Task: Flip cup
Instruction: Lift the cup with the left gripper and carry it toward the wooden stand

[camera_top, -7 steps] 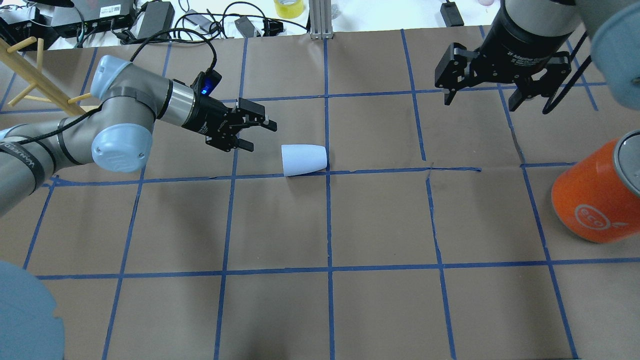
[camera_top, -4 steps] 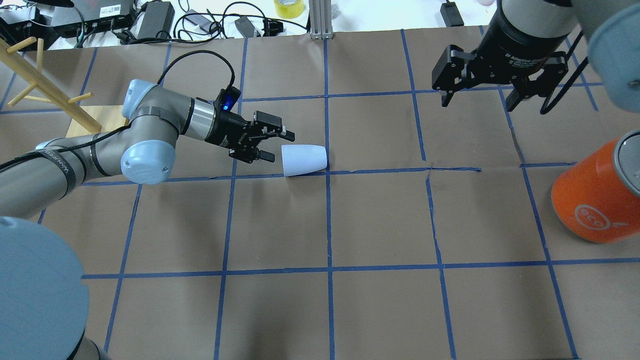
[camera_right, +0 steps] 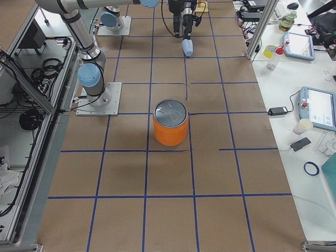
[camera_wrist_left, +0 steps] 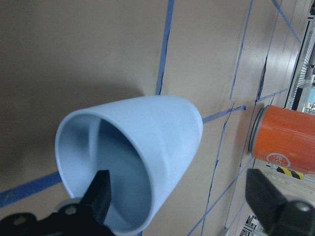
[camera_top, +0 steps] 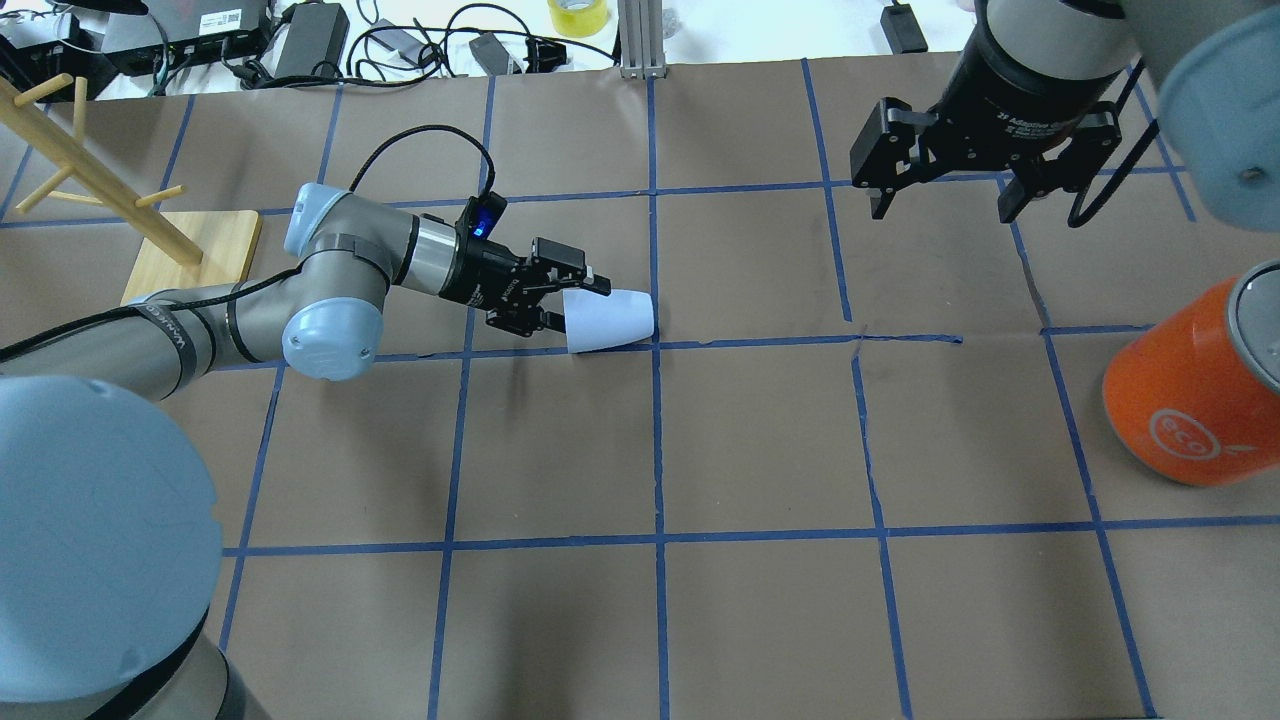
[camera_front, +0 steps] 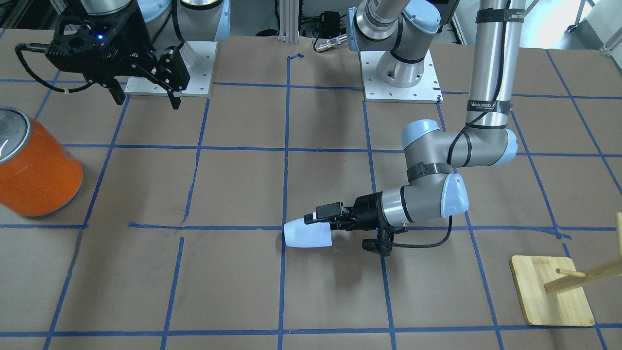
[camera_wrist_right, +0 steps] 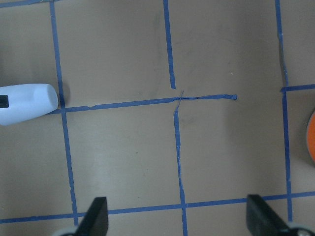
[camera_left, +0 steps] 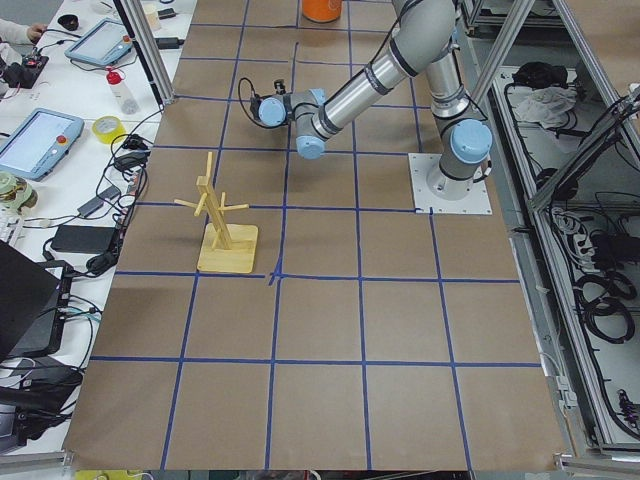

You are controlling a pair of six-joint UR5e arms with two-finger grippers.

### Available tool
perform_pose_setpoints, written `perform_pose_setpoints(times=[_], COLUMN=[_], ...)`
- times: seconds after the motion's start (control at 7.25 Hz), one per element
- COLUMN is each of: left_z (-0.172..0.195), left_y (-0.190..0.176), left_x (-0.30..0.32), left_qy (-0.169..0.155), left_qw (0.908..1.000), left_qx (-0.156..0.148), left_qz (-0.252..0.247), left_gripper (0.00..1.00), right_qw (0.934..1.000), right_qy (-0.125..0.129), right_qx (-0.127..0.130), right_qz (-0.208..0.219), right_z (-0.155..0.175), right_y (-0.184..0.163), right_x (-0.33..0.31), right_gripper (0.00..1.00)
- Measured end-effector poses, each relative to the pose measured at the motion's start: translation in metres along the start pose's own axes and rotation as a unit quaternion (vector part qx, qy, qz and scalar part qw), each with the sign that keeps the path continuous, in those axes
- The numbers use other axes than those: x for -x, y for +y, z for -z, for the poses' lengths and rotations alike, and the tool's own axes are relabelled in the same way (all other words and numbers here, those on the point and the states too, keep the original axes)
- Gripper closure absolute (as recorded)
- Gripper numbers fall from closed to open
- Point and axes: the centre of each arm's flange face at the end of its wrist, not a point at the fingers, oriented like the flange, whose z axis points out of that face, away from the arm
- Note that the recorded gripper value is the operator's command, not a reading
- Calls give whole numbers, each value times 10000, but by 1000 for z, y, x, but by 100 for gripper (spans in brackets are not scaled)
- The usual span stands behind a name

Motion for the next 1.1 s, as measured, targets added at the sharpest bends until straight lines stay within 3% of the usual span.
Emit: perform_pose_setpoints(times=[0.14, 0.28, 0.83, 1.1], left_z=[-2, -3, 4, 24], left_y=[-3, -5, -11, -22], left_x=[-2, -4, -16, -47], left_qy=[107, 194, 266, 386], left_qw=[9999, 9997, 9992, 9973], left_qx=[-78, -118, -218, -435], left_qz=[11, 41, 211, 456], left_gripper=[91, 100, 100, 100], right_qw=[10000, 10000, 10000, 10000], right_qy=[0, 0, 2, 1], right_qx=[1, 1, 14, 8], right_qz=[2, 3, 8, 23], right_z=[0, 0, -1, 0], right_y=[0, 0, 0, 1], right_x=[0, 0, 0, 0], right_gripper=[0, 0, 0, 0])
